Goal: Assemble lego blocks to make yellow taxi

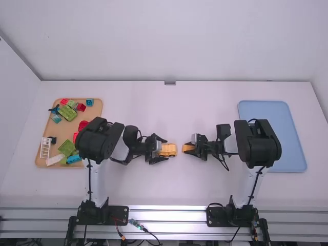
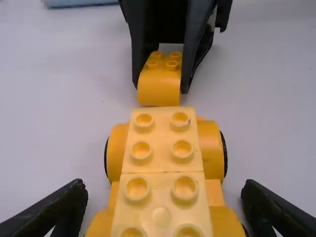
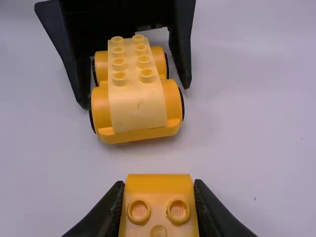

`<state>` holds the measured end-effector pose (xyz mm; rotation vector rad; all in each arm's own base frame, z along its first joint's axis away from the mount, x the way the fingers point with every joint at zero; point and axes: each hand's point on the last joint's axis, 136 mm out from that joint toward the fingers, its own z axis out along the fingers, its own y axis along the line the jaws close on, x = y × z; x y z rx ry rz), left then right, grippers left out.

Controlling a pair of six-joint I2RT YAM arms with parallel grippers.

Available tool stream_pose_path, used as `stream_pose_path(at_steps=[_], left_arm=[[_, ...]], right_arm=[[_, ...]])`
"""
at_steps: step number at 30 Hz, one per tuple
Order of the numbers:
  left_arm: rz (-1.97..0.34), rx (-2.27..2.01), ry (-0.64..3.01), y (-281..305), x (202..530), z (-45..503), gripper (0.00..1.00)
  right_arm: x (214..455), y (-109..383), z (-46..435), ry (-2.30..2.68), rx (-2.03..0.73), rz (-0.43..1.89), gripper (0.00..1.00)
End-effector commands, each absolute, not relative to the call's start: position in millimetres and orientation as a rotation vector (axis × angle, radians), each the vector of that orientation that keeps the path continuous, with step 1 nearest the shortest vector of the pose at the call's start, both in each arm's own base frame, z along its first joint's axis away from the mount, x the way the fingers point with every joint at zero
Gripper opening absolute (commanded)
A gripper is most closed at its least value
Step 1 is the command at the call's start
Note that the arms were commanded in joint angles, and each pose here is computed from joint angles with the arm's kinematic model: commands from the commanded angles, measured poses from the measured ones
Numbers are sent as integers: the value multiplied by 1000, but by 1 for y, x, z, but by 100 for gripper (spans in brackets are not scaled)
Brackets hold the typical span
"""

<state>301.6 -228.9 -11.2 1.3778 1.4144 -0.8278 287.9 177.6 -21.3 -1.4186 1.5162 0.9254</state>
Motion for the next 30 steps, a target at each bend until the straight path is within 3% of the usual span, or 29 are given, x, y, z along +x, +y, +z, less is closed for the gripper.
stream_pose_path(at_steps=[1, 6, 13, 24, 30], left_arm=[[-855, 1339, 1461, -226, 294, -17, 84], [-853, 1317, 1434, -228, 290, -9, 83], [-968, 1338, 1439, -238, 294, -7, 73], [-981, 1337, 1463, -239, 296, -10, 73], [-988, 1338, 1465, -239, 297, -9, 64]], right_arm=[[283, 179, -23, 1515, -1408, 961, 20], [283, 179, -23, 1514, -1409, 960, 21], [283, 179, -23, 1515, -1408, 962, 20], [283, 179, -23, 1514, -1409, 961, 20], [283, 179, -23, 1512, -1410, 959, 20]])
